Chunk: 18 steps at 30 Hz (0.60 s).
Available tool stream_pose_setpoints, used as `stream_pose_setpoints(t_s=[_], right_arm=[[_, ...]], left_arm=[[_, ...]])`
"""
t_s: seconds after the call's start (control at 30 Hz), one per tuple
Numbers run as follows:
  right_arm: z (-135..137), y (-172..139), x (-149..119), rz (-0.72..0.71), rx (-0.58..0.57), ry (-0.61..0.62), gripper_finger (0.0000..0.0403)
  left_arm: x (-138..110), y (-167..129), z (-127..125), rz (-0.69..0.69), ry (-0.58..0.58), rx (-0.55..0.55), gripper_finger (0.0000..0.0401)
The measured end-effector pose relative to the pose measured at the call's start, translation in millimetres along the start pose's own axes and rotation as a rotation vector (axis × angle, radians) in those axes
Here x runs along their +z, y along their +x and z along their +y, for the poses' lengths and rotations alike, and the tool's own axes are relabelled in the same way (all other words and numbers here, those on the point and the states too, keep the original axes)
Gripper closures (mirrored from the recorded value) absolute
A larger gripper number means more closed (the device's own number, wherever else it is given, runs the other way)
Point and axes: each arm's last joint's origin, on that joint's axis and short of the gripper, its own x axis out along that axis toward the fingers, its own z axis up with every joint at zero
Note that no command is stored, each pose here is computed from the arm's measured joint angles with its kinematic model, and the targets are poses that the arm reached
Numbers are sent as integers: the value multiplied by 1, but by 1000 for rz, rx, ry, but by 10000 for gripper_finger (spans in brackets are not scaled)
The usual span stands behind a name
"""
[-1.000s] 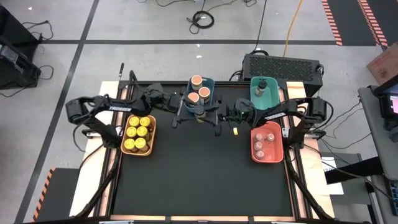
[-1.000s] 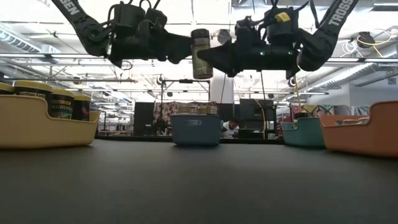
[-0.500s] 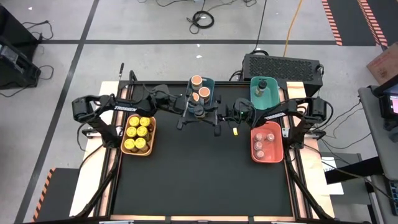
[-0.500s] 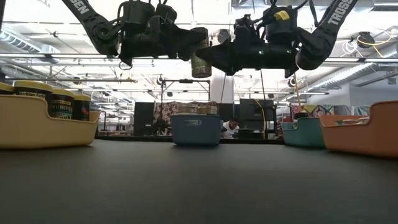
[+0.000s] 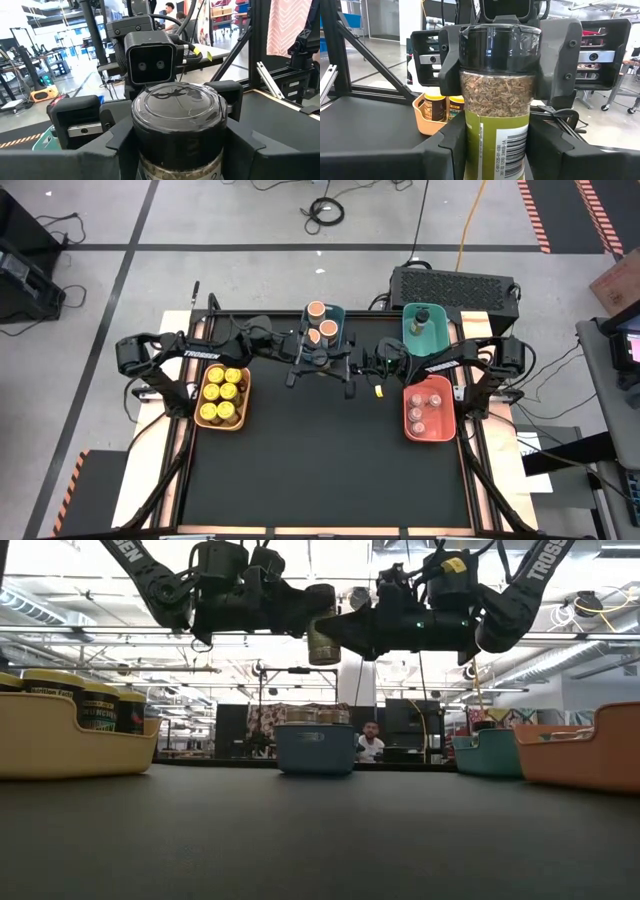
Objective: Sort spices by type
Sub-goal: Put the black seasoning bottle into the light green bin
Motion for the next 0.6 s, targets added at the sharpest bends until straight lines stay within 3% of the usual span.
stream_pose_setpoints(t_s=[0.2,0.33,0.6], right_arm=[[-2,0,0,0,-5,9,223],[-5,-1,0,-1,-21,65,169],[-11,-8,8,55,-33,63,67]], left_arm=[[0,-1,2,2,2,12,198],[0,-4,5,9,4,47,194],[-1,-10,14,23,-2,93,191]])
